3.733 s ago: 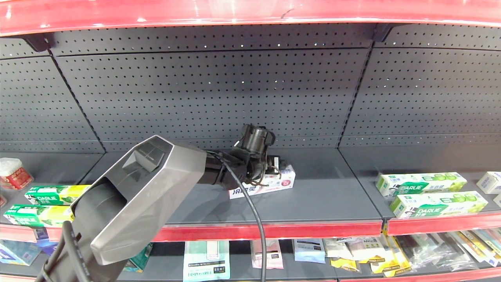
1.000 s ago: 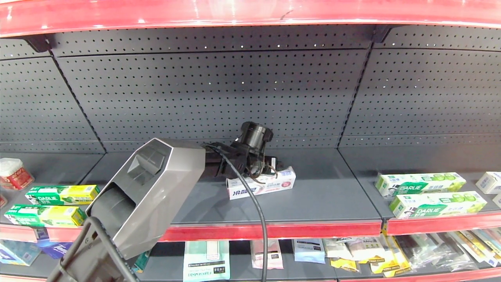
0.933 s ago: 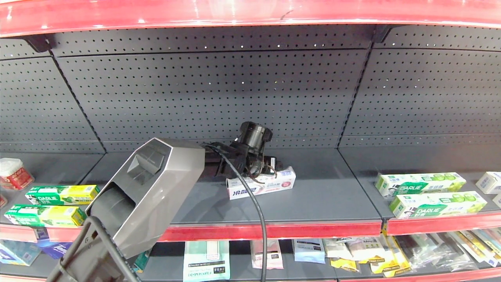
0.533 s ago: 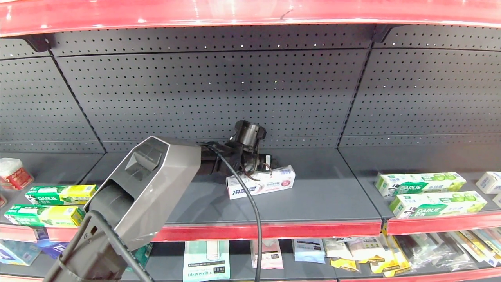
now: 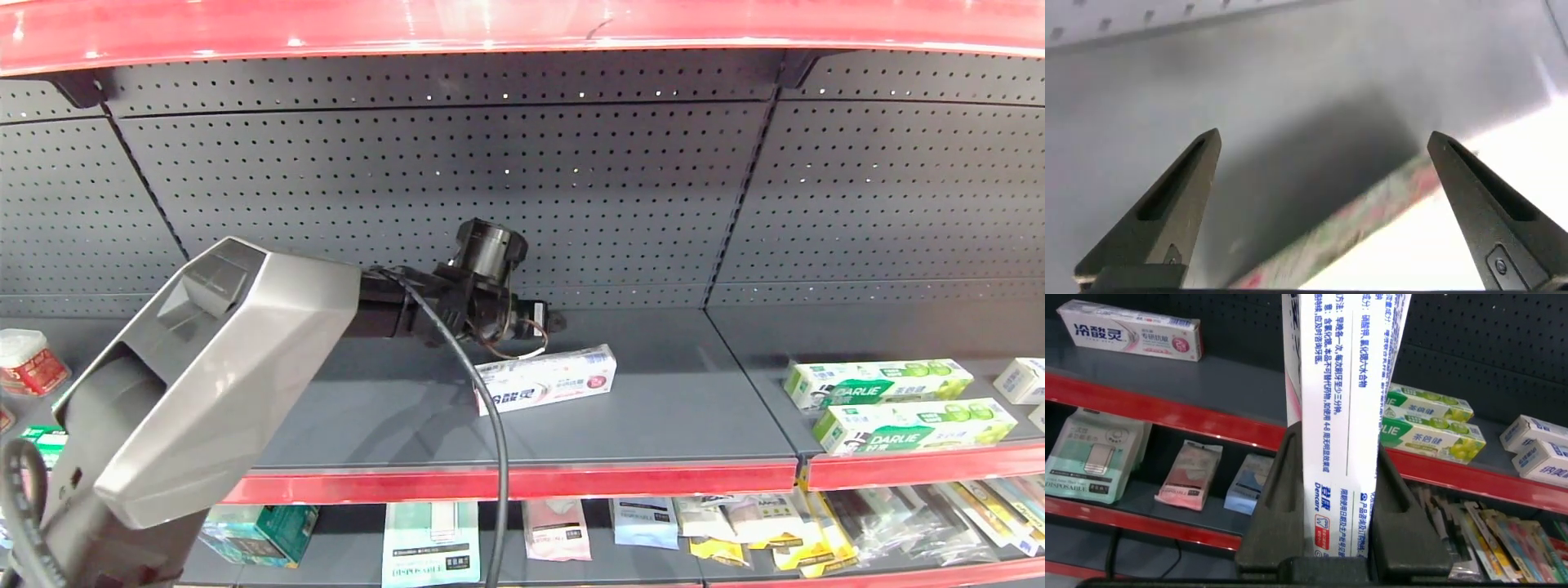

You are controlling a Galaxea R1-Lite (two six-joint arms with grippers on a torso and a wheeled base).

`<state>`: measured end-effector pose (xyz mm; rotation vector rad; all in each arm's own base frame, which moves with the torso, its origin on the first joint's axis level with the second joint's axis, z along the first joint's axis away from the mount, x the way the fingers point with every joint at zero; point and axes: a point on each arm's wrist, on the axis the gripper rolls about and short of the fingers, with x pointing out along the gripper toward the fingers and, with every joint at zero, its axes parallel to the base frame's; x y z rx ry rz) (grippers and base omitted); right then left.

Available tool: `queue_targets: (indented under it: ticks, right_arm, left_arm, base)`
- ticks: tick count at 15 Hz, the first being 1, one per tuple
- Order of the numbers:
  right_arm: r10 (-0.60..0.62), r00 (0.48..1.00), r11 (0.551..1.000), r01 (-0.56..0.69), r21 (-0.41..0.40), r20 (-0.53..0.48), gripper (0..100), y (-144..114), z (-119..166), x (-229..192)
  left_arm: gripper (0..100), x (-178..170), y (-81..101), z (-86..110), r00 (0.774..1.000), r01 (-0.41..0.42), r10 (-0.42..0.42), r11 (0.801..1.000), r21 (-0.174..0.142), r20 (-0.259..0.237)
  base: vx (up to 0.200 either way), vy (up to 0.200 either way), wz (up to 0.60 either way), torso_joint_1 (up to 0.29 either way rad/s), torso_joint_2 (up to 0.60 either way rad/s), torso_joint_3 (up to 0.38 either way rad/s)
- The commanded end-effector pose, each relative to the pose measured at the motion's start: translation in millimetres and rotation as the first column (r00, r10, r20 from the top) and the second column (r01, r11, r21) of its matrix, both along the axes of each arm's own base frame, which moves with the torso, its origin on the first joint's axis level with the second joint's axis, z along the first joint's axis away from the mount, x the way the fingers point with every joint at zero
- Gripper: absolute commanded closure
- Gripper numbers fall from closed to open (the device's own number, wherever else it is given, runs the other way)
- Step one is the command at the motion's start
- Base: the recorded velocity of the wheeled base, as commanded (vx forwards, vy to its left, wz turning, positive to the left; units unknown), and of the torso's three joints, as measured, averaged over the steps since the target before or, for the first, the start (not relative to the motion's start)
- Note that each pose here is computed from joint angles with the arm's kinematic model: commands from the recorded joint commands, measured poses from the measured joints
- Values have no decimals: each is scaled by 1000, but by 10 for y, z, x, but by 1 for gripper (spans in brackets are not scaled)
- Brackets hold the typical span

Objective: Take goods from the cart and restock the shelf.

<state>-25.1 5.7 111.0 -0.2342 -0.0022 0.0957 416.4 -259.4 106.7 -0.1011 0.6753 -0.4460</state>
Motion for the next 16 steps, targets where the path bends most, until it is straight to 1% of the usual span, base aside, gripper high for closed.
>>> queue_targets:
  ticks: [1, 2, 3, 4, 6, 7, 8, 9, 10, 11, 12, 13, 14, 15, 16]
  right_arm:
    - [0, 1000, 1000, 0, -2, -1, 100, 0, -5, 1]
    - [0, 1000, 1000, 0, -4, -1, 100, 0, -5, 1]
    - [0, 1000, 1000, 0, -4, -3, 100, 0, -4, 3]
    - [0, 1000, 1000, 0, -5, -3, 100, 0, -9, 3]
    - [0, 1000, 1000, 0, -5, -3, 100, 0, -9, 3]
    - [0, 1000, 1000, 0, -5, -3, 100, 0, -9, 3]
    - [2, 1000, 1000, -2, -6, -6, 100, -1, -10, 4]
    - [0, 1000, 1000, 0, -6, -6, 100, 0, -10, 4]
    - [0, 1000, 1000, 0, -6, -6, 100, 0, -10, 4]
    - [0, 1000, 1000, 0, -6, -6, 100, 0, -10, 4]
    - [-1, 1000, 1000, 1, -6, -7, 100, -1, -11, 4]
    - [-1, 1000, 1000, 1, -6, -9, 100, -1, -16, 6]
    - [-1, 1000, 1000, 1, -7, -15, 100, -1, -32, 10]
    - [-1, 1000, 1000, 1, -7, -15, 100, -1, -32, 10]
    - [-3, 1000, 1000, 2, -22, -18, 100, -2, -45, 14]
  left_arm:
    - [0, -306, 223, 170, 999, 23, -22, 1000, 9, -49]
    - [0, -409, 282, 163, 997, 36, -35, 999, 15, -76]
    - [0, -471, 319, 160, 996, 41, -39, 999, 16, -82]
    - [0, -538, 359, 156, 997, 50, -49, 999, 16, -62]
    - [0, -652, 460, 128, 995, 98, -97, 995, 32, -28]
    - [0, -689, 533, 106, 991, 131, -132, 990, 41, 9]
    - [0, -690, 602, 62, 986, 147, -150, 988, 49, 67]
    - [0, -684, 633, 40, 982, 153, -158, 987, 52, 107]
    - [0, -704, 685, 42, 973, 181, -186, 982, 48, 140]
    - [0, -748, 764, 46, 957, 233, -241, 970, 68, 164]
    - [0, -769, 871, 20, 939, 276, -293, 954, 113, 179]
    - [0, -779, 974, -17, 915, 327, -355, 931, 162, 194]
    - [0, -788, 1064, -29, 877, 387, -428, 898, 210, 218]
    - [0, -788, 1064, -29, 877, 387, -428, 898, 210, 218]
    - [0, -807, 1086, 27, 846, 431, -477, 875, 221, 240]
  base:
    - [0, 0, 0, 0, 0, 0]
    - [0, 0, 0, 0, 0, 0]
    - [0, 0, 0, 0, 0, 0]
    - [0, 0, 0, 0, 0, 0]
    - [0, 0, 0, 0, 0, 0]
    - [0, 0, 0, 0, 0, 0]
    - [0, 0, 0, 0, 0, 0]
    - [0, 0, 0, 0, 0, 0]
    - [0, 0, 0, 0, 0, 0]
    - [0, 0, 0, 0, 0, 0]
    - [0, 0, 0, 0, 0, 0]
    - [0, 0, 0, 0, 0, 0]
    - [0, 0, 0, 0, 0, 0]
    - [0, 0, 0, 0, 0, 0]
    - [0, 0, 0, 0, 0, 0]
